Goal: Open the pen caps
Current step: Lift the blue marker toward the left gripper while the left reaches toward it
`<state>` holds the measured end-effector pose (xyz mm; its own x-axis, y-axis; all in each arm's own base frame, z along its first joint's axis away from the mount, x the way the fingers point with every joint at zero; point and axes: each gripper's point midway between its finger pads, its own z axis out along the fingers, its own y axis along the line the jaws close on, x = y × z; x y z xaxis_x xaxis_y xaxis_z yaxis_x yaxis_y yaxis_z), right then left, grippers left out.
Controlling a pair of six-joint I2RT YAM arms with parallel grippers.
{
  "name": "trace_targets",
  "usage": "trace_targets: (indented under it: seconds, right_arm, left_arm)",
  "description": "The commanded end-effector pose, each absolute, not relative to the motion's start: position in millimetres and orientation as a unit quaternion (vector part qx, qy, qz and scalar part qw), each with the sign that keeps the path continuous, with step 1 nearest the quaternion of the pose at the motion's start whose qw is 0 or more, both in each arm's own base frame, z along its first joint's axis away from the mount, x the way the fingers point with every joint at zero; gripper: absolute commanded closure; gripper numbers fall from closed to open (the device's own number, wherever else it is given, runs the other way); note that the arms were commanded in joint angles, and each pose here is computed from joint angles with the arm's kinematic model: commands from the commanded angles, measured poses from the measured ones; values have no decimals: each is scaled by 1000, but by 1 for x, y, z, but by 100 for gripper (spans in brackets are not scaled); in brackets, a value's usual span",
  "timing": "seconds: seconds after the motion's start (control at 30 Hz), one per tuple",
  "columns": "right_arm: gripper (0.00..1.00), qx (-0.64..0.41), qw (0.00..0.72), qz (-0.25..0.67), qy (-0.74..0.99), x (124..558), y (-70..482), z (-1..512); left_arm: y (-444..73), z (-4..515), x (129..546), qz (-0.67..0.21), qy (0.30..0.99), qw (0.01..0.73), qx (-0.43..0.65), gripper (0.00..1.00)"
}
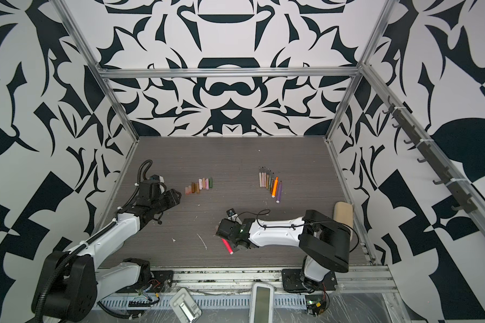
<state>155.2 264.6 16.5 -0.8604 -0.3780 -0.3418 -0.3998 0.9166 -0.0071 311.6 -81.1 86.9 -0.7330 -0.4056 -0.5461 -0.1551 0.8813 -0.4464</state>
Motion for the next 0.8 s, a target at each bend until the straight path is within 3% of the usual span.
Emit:
trace_targets:
  seconds: [0.0,0.1,0.43,0.77]
  right_arm:
    - [87,-204,166,50,963,152,264,20]
    - [89,-196,178,70,962,157,261,33]
    - [100,-161,173,235,943,160,281,73]
    - [100,-154,188,260,935,166,287,89]
  left_arm:
    - [-89,89,315,-202,914,323,-141,46]
    - [-107,90,310,-248,911,301,-136,45]
    - [-242,85,271,-460,866,153,-124,38]
    - [-284,90,266,-509,845,103,-129,40]
